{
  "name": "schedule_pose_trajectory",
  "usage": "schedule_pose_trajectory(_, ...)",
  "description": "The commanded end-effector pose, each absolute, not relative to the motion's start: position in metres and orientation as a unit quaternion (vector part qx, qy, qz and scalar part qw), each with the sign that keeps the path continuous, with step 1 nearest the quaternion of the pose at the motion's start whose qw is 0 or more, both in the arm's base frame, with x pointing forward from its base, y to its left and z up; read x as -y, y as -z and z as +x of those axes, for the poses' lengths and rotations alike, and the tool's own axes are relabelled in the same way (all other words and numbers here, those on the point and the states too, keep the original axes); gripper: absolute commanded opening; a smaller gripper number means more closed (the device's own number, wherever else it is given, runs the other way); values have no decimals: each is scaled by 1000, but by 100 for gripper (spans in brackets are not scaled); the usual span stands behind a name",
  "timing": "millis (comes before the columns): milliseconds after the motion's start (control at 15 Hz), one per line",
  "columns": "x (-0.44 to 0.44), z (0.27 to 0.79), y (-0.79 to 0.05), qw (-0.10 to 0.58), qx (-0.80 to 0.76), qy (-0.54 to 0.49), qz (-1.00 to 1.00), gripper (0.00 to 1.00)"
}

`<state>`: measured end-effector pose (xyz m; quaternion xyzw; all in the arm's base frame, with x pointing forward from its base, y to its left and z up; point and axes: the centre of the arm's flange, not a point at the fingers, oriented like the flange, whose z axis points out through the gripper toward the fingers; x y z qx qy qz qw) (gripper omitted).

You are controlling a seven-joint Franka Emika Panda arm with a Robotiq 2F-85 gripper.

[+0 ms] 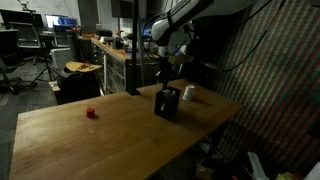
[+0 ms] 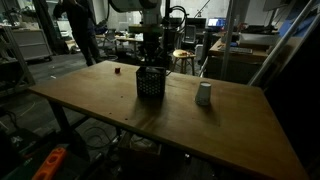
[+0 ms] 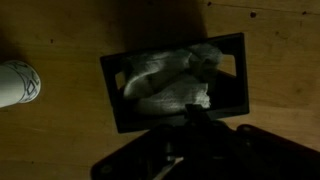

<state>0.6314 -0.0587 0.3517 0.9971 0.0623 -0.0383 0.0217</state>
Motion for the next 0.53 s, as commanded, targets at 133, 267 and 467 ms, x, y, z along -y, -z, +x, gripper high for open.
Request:
schedule_pose_trajectory(133, 77, 634, -365, 18, -52, 31, 998, 6)
schedule_pose_trajectory(267, 78, 630, -367, 19, -50, 31, 998, 6)
schedule_pose_trajectory(467, 73, 624, -366, 22, -52, 33, 998, 6)
